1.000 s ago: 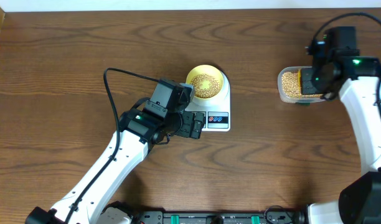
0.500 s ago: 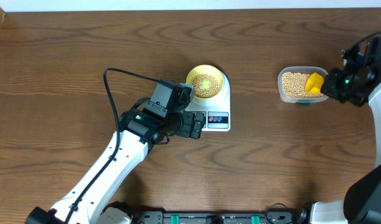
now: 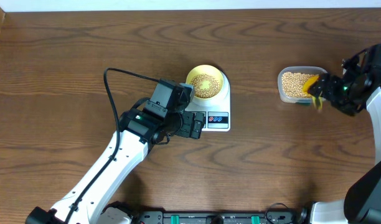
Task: Scoop item into bowl and weigh 50g on scale
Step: 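Release the scoop in the tub and lift the right gripper away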
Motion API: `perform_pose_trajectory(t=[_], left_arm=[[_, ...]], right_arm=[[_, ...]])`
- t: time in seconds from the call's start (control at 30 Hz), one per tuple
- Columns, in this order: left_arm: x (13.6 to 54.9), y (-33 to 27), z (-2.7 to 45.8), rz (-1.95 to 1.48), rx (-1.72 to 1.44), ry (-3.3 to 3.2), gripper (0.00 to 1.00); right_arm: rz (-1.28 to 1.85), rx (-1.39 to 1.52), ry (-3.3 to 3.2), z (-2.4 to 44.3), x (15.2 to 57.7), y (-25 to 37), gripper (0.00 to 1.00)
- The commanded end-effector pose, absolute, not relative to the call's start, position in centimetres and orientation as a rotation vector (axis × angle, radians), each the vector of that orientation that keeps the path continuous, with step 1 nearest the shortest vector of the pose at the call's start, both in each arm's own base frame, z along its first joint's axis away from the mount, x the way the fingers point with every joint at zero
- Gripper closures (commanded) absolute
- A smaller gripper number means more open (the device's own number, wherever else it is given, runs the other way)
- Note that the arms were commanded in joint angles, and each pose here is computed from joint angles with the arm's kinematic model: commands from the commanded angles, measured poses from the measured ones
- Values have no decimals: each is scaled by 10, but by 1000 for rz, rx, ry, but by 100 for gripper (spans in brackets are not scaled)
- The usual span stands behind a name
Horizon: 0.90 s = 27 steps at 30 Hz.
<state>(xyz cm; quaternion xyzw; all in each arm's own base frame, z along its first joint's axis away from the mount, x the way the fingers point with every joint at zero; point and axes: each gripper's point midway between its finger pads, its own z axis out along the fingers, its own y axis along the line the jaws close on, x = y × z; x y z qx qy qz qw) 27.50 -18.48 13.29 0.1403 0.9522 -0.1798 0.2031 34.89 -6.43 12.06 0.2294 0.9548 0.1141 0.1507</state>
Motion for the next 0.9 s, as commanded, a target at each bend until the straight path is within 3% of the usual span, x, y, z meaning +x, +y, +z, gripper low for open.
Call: perform_pose_trajectory(t=[0.0, 0.4, 0.87], left_arm=[[273, -184, 134, -506, 399, 2651, 6], [273, -184, 134, -506, 399, 2651, 6], [273, -184, 134, -506, 399, 2651, 6]], right_arm=[[156, 687, 2726, 133, 347, -85, 1], [-78, 709, 2657, 171, 322, -107, 1], [-105, 603, 2199, 283, 338, -114, 1]])
